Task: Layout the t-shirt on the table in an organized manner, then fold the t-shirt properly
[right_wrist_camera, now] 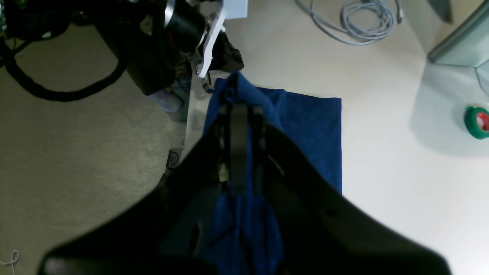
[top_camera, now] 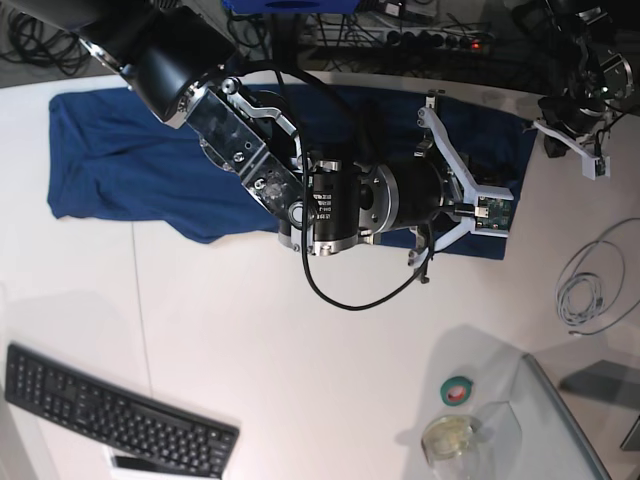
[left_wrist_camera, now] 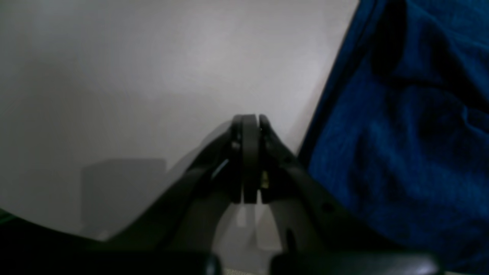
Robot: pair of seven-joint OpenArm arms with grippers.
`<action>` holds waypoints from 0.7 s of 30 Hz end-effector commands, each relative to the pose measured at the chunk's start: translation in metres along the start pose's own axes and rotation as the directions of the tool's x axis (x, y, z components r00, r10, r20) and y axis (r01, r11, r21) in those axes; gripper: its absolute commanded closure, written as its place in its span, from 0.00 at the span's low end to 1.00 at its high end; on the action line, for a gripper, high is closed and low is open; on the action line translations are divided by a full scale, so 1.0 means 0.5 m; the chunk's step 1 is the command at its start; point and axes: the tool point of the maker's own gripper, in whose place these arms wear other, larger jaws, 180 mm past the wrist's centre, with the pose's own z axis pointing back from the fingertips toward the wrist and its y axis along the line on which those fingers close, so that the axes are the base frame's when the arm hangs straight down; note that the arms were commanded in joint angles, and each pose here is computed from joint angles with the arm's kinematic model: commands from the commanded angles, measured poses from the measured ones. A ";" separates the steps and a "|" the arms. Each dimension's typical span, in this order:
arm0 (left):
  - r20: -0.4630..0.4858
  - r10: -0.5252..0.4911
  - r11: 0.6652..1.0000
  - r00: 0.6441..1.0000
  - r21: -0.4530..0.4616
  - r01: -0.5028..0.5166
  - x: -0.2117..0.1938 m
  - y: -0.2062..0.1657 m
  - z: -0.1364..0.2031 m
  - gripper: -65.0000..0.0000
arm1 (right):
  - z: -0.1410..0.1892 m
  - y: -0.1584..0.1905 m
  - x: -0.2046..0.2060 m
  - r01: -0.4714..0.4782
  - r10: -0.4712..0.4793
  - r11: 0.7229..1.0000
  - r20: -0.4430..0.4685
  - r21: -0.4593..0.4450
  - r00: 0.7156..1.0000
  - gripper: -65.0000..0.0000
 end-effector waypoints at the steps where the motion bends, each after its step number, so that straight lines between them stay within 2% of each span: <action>1: 0.025 -0.012 1.000 1.000 0.013 0.012 0.020 0.017 0.006 1.00 | 0.003 0.001 0.050 -0.022 0.021 1.000 0.076 0.009 0.997 1.00; 7: 0.030 -0.010 1.000 0.999 0.011 0.010 0.025 0.013 0.005 1.00 | -0.027 0.073 0.061 -0.104 0.098 0.989 0.062 0.103 0.993 1.00; 21: 0.027 -0.014 1.000 1.000 0.015 0.013 0.023 0.019 0.007 1.00 | -0.028 0.079 0.086 -0.125 0.116 0.986 0.088 0.107 0.989 1.00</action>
